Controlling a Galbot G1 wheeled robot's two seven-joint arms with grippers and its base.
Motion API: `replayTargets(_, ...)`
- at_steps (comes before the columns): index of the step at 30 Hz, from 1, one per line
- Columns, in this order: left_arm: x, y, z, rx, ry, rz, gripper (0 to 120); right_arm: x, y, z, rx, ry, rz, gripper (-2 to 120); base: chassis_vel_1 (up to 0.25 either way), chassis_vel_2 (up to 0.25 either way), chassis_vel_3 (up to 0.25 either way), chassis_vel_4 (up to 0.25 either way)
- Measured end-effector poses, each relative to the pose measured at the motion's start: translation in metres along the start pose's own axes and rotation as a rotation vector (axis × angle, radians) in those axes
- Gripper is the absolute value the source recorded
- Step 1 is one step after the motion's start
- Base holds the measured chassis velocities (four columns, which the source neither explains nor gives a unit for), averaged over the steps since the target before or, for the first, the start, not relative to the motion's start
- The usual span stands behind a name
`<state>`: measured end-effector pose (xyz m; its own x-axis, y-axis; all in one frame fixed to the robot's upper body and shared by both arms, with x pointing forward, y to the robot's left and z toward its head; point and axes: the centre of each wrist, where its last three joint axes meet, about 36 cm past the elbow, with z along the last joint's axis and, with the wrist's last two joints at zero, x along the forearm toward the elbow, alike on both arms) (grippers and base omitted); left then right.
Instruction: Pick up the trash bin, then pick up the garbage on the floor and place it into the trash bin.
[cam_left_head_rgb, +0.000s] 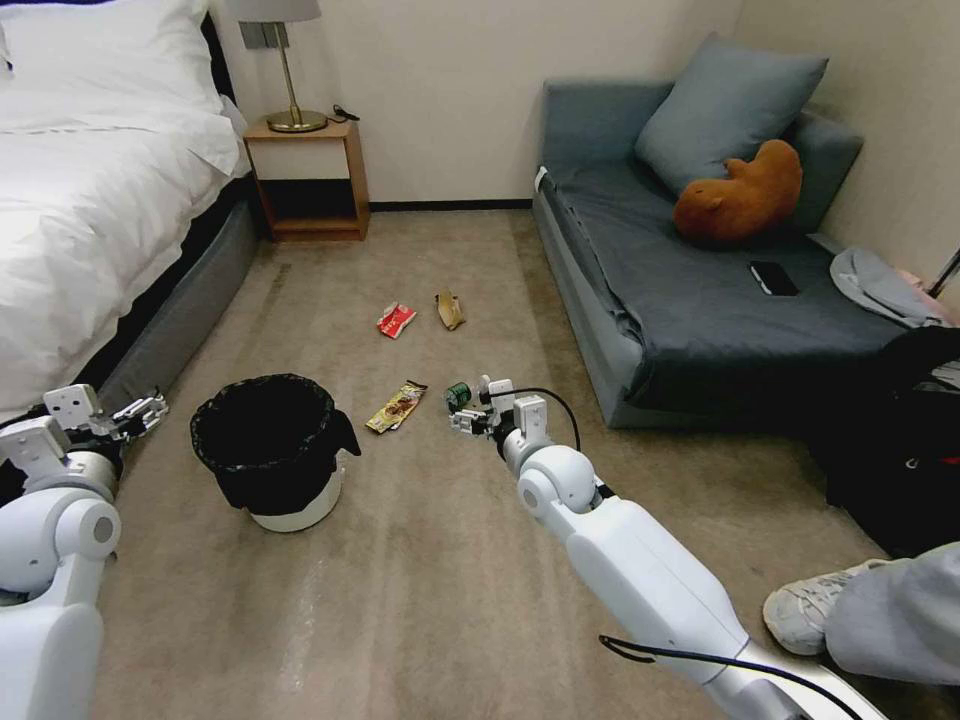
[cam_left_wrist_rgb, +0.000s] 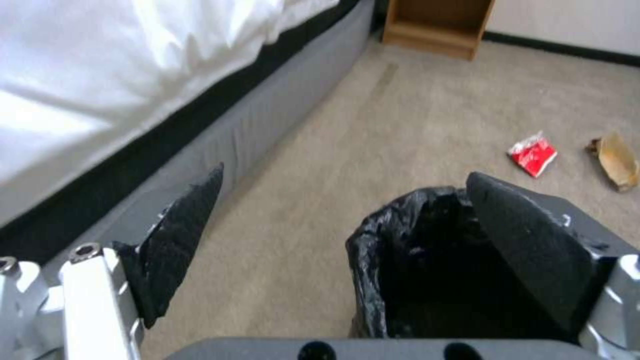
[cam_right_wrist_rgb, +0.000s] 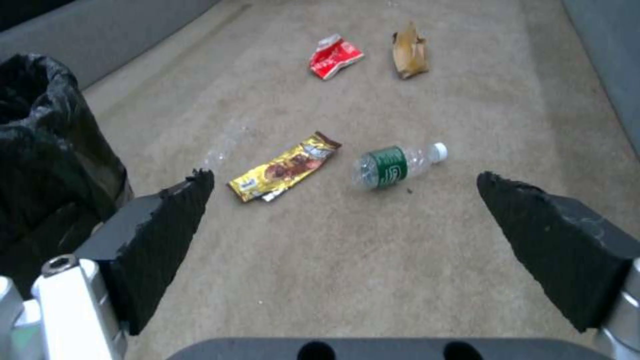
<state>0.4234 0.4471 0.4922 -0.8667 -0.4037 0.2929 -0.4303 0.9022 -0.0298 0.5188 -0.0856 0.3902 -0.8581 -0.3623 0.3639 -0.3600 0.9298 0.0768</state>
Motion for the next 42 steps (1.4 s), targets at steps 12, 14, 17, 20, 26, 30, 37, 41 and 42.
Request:
replayTargets(12,-0.058,0.004,0.011,0.052,0.141,-0.009,97,0.003,-0.001,0.01,-0.016,0.006,0.009,100,0.0,0.0,0.0,0.0)
replayTargets(14,-0.065,0.003,0.014,0.059,0.156,-0.006,97,0.003,-0.001,0.012,-0.017,0.008,0.009,100,0.0,0.0,0.0,0.0)
replayTargets(17,-0.077,0.002,0.019,0.069,0.182,-0.005,94,0.004,0.0,0.013,-0.02,0.008,0.009,100,0.0,0.0,0.0,0.0)
replayTargets(20,-0.087,0.0,0.026,0.071,0.205,-0.005,91,0.005,0.0,0.013,-0.023,0.007,0.01,100,0.0,0.0,0.0,0.0)
replayTargets(26,-0.107,-0.002,0.044,0.062,0.244,-0.015,90,0.006,0.001,0.017,-0.028,0.014,0.012,100,0.0,0.0,0.0,0.0)
replayTargets(30,-0.117,-0.011,0.05,0.061,0.258,-0.009,91,0.008,0.002,0.02,-0.03,0.017,0.01,100,0.0,0.0,0.0,0.0)
replayTargets(37,-0.125,-0.028,0.055,0.04,0.267,0.005,91,0.009,0.005,0.024,-0.029,0.019,0.002,100,0.0,0.0,0.0,0.0)
replayTargets(41,-0.128,-0.031,0.058,0.029,0.276,0.004,91,0.009,0.006,0.023,-0.03,0.014,-0.001,100,0.0,0.0,0.0,0.0)
replayTargets(42,-0.129,-0.033,0.06,0.024,0.281,0.003,91,0.008,0.006,0.021,-0.029,0.01,-0.004,100,0.0,0.0,0.0,0.0)
